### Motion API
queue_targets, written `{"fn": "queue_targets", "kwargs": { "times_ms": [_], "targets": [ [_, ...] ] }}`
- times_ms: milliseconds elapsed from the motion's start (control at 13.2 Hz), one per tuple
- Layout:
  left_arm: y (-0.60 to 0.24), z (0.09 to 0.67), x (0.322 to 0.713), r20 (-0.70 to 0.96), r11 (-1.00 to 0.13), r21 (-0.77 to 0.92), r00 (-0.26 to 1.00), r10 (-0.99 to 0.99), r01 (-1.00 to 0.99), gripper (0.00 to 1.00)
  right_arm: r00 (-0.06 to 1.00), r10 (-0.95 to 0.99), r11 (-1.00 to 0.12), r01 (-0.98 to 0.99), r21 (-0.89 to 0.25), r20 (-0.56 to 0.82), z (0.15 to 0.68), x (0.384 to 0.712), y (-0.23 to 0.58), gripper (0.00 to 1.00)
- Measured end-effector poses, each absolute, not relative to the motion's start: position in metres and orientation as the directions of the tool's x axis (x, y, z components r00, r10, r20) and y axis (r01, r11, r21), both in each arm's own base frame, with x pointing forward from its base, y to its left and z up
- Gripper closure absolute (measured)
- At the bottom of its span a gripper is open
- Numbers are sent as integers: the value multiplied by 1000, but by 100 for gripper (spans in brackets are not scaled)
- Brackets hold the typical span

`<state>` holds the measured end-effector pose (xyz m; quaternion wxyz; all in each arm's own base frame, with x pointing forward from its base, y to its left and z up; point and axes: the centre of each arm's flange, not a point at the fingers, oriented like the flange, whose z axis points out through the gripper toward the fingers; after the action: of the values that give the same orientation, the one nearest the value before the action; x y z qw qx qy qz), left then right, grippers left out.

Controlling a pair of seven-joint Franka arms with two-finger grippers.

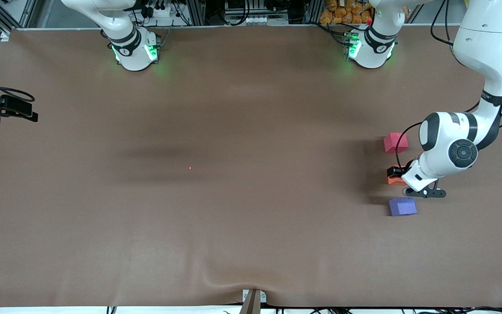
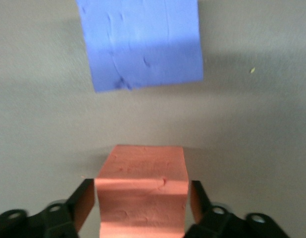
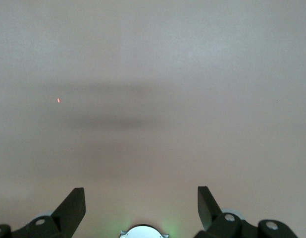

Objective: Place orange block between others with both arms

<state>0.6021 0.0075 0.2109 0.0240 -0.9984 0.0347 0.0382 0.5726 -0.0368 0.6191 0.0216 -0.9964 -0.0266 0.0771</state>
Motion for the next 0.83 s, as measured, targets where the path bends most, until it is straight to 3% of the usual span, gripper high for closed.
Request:
{"fn": "queue_targets", "kwargs": {
  "times_ms": [76,378,606,833],
  "targets": [
    [8,219,609,-61,-997,-47,996,-66,-69,0,987,55,-998,49,-46,-150,620,572,-37,0],
    [12,291,637,-56,-996,-72,997,-50,-54,0,988,57,-998,51,-46,-145,623,572,-36,0],
    [14,398,652,25,-995,-99,999,-35,-33,0,988,52,-998,46,-45,-146,622,572,-39,0],
    [16,516,639,105,-992,-125,994,-16,-3,0,988,47,-998,41,-44,-146,622,572,-42,0]
  ]
}}
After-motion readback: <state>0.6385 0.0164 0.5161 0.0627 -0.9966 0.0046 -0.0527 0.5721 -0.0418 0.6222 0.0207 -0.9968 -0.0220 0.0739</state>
